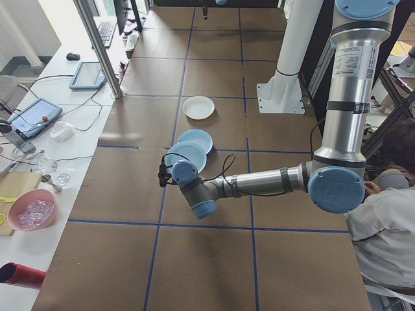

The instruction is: Stack plate in center

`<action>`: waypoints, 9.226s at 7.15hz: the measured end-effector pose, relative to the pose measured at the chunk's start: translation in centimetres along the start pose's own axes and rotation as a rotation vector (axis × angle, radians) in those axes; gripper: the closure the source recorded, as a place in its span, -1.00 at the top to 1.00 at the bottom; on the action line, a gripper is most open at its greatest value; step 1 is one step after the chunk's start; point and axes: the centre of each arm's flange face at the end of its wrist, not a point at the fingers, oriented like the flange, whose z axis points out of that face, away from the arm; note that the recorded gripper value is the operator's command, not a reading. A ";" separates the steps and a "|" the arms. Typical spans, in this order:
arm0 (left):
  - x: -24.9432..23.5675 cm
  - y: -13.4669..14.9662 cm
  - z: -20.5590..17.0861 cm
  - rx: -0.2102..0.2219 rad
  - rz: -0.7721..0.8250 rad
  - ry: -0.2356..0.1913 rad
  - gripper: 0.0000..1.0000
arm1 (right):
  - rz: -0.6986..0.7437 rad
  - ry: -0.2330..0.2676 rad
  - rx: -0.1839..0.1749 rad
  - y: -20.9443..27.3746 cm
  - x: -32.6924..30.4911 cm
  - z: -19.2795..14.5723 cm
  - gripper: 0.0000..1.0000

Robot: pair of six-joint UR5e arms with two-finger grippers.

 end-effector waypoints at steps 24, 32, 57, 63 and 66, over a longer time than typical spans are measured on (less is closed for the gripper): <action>11.1 3.8 10.1 -0.004 -0.092 -0.092 -0.33 | -0.001 0.000 0.001 0.0 0.0 -0.1 1.00; 13.5 2.8 8.9 0.014 -0.096 -0.097 1.00 | -0.001 0.000 0.001 0.0 0.0 -0.1 1.00; 37.2 6.5 24.7 -0.018 -0.012 -0.270 -1.00 | -0.001 0.000 0.001 0.0 0.0 -0.1 1.00; 31.7 1.8 13.4 0.044 0.014 -0.237 -1.00 | -0.001 0.000 0.001 0.0 0.0 0.0 1.00; 24.5 1.8 8.4 0.036 0.058 -0.270 -1.00 | -0.001 0.000 0.001 0.0 0.0 -0.1 1.00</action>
